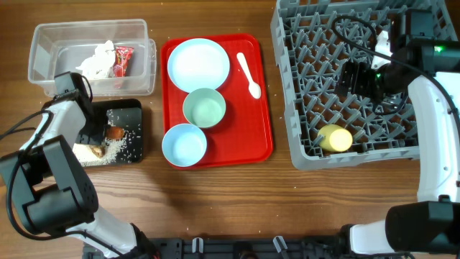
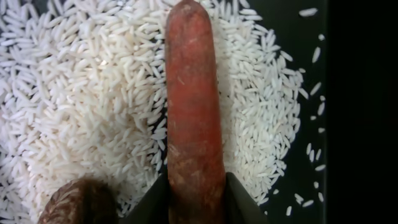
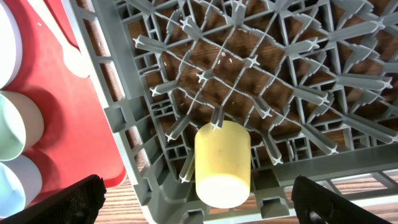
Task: Sort waste into correct bins and load items into the dishwasher rack
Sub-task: 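Reach both grippers toward the green bowl on the red tray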
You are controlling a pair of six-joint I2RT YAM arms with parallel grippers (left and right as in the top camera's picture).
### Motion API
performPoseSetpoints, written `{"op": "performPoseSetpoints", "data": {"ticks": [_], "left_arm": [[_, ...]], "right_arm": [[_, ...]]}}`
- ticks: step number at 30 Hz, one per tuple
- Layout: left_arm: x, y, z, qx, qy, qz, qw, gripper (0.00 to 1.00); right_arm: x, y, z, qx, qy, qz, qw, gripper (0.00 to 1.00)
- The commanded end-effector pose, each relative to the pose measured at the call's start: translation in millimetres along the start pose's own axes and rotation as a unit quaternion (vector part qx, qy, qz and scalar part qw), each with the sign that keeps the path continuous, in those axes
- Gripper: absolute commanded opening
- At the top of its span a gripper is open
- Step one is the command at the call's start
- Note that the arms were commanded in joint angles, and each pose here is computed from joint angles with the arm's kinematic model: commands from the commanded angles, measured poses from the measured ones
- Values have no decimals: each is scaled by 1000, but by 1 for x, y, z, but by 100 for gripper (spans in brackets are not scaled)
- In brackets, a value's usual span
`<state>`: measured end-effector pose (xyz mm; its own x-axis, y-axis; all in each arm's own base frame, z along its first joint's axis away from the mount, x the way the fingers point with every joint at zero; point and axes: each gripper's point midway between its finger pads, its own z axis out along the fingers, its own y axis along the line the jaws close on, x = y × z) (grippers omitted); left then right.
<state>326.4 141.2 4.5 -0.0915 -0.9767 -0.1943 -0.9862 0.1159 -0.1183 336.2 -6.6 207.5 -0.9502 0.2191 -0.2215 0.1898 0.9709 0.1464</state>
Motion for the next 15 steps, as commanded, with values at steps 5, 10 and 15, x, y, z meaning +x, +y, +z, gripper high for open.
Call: {"op": "performPoseSetpoints", "data": {"ticks": [5, 10, 15], "left_arm": [[-15, -17, -78, 77, -35, 117, 989, 97], [12, -35, -132, 190, -8, 251, 949, 86], [111, -58, -161, 291, 58, 502, 813, 82]], "right_arm": [[-3, 5, -7, -11, -12, -9, 1000, 99], [-3, 5, -7, -11, -13, -10, 1000, 99], [-6, 13, -8, -33, -19, -12, 999, 99]]}}
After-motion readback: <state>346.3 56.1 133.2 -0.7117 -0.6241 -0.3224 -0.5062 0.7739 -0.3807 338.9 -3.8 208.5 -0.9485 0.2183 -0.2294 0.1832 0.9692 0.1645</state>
